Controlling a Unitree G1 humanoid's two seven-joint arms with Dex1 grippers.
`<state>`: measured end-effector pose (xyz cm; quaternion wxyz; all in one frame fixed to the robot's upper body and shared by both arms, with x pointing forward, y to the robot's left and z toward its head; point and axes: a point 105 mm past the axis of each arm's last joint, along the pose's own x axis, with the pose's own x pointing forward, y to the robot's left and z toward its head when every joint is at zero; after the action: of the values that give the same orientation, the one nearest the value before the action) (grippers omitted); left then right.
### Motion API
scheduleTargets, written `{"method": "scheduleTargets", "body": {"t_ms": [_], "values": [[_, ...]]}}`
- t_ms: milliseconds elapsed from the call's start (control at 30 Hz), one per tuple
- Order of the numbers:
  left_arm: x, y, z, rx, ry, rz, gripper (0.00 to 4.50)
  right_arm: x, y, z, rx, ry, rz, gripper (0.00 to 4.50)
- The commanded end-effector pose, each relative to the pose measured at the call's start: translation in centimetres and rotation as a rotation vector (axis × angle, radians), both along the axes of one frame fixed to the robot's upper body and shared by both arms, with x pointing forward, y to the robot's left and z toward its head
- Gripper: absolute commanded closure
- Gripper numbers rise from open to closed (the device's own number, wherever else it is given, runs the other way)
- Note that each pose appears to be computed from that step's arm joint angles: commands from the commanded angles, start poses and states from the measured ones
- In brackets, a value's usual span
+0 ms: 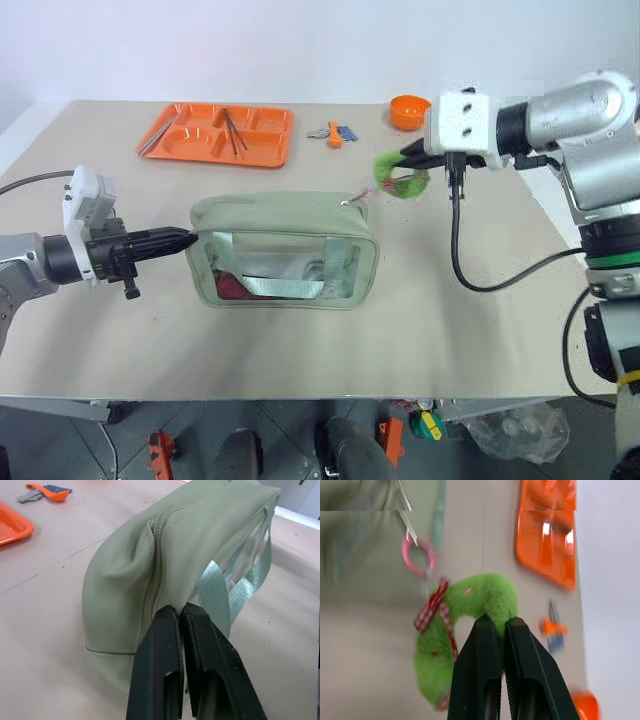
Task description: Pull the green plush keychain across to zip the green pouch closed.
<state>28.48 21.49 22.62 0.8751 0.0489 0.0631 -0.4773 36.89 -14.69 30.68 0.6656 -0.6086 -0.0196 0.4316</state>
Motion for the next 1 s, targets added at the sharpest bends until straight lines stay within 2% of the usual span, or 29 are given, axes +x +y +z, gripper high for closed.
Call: {"method": "scheduleTargets", "body": {"t_ms": [33,200,400,700,800,1000], "values": [[-0.2,0.1,0.2,0.02,-0.007,-0.002,4.5,-0.2,-1.5,1.6,-0.013,-0.091,-0.04,4.43],[-0.1,0.2,0.4,0.022,-0.007,-0.003,4.5,-0.2,-1.9,1.6,0.013,-0.104,-0.064,4.43],[-0.1,0.1,0.3,0.024,-0.005,-0.005,4.5,-1.1,-1.2,-1.2,0.056,-0.029,-0.048,4.43],[-0.2,0.1,0.4,0.028,-0.004,-0.005,4.5,0.0,-3.2,-9.5,-0.01,0.053,-0.178,4.43],[-0.2,0.0,0.5,0.027,-0.005,-0.007,4.5,0.2,-2.2,-12.6,0.007,0.08,-0.189,4.43],[0.0,-0.1,0.5,0.024,-0.009,-0.011,4.5,0.1,0.9,-16.6,0.063,0.121,-0.168,4.43]]}}
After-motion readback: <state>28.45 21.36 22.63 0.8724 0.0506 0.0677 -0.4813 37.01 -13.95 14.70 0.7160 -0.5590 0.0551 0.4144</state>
